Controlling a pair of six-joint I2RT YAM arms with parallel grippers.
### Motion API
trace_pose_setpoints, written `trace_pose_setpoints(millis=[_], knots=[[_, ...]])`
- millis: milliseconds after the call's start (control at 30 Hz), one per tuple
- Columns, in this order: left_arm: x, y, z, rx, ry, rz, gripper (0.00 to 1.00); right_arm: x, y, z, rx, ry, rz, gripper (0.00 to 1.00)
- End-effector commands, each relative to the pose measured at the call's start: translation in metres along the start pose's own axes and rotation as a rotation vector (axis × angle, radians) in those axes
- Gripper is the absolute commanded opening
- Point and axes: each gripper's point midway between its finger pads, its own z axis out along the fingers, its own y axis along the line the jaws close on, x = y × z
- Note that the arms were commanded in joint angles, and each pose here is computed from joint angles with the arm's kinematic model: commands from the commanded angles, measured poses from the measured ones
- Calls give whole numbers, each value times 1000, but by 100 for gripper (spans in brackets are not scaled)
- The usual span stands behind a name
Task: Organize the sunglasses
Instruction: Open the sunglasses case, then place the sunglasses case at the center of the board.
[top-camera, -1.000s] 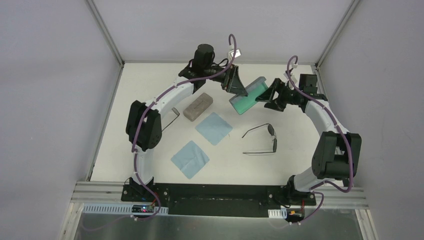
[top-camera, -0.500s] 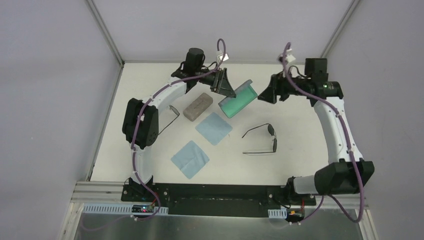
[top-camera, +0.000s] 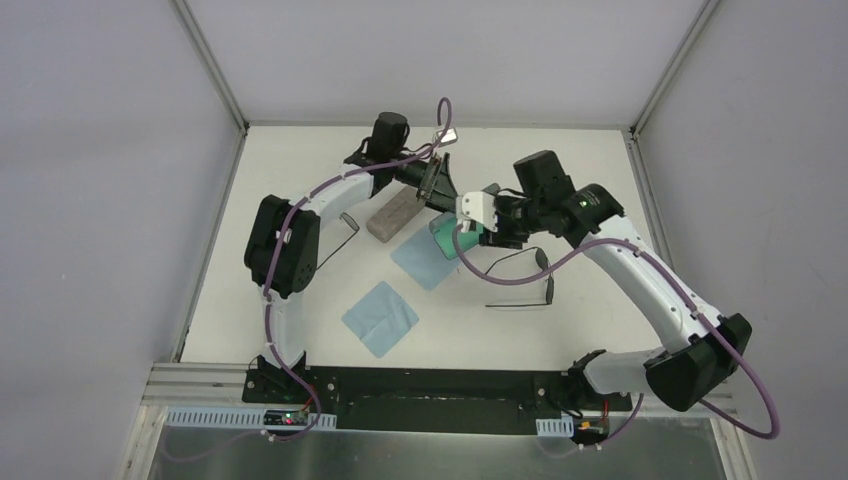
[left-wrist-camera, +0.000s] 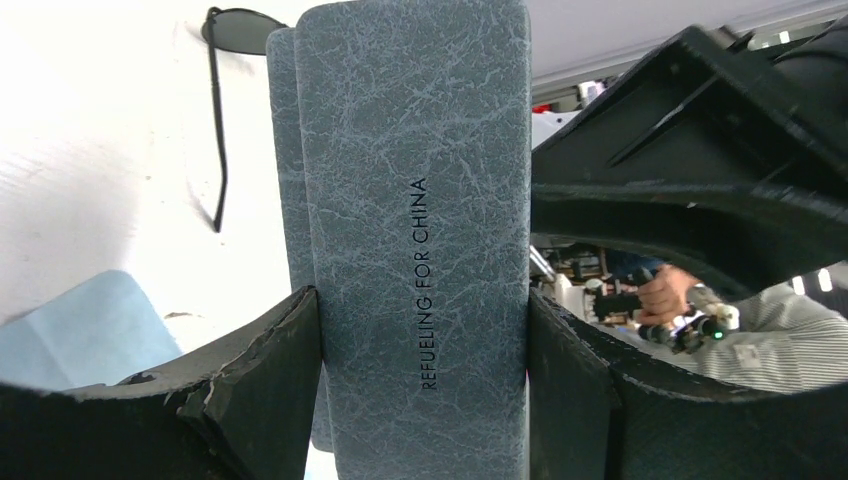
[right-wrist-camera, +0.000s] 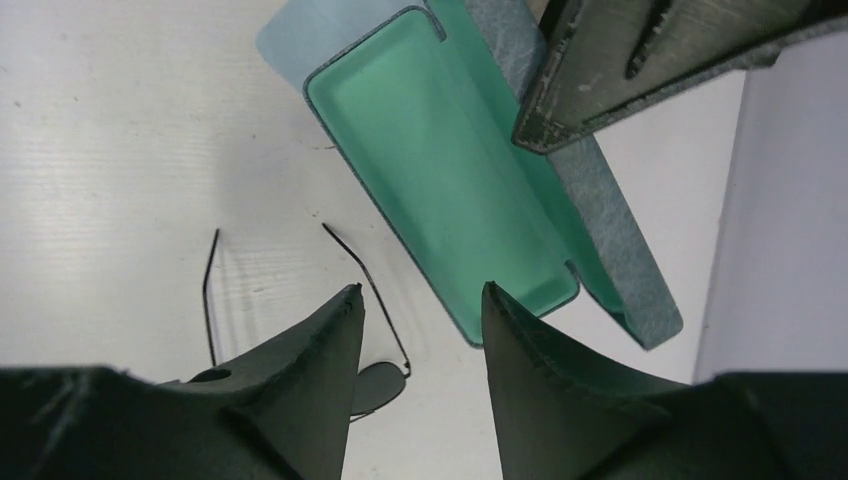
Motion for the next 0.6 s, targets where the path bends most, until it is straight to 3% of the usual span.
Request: trace_pose_setpoints(millis=[0, 167, 567], knots=[[7, -44, -5, 98, 51, 79, 0, -8, -14, 10, -4, 44, -268, 49], [11, -50, -7, 119, 63, 73, 0, -3, 13, 19, -140, 81, -388, 50], [12, -57, -9, 132, 72, 93, 0, 10, 25, 38, -204, 149, -405, 47]])
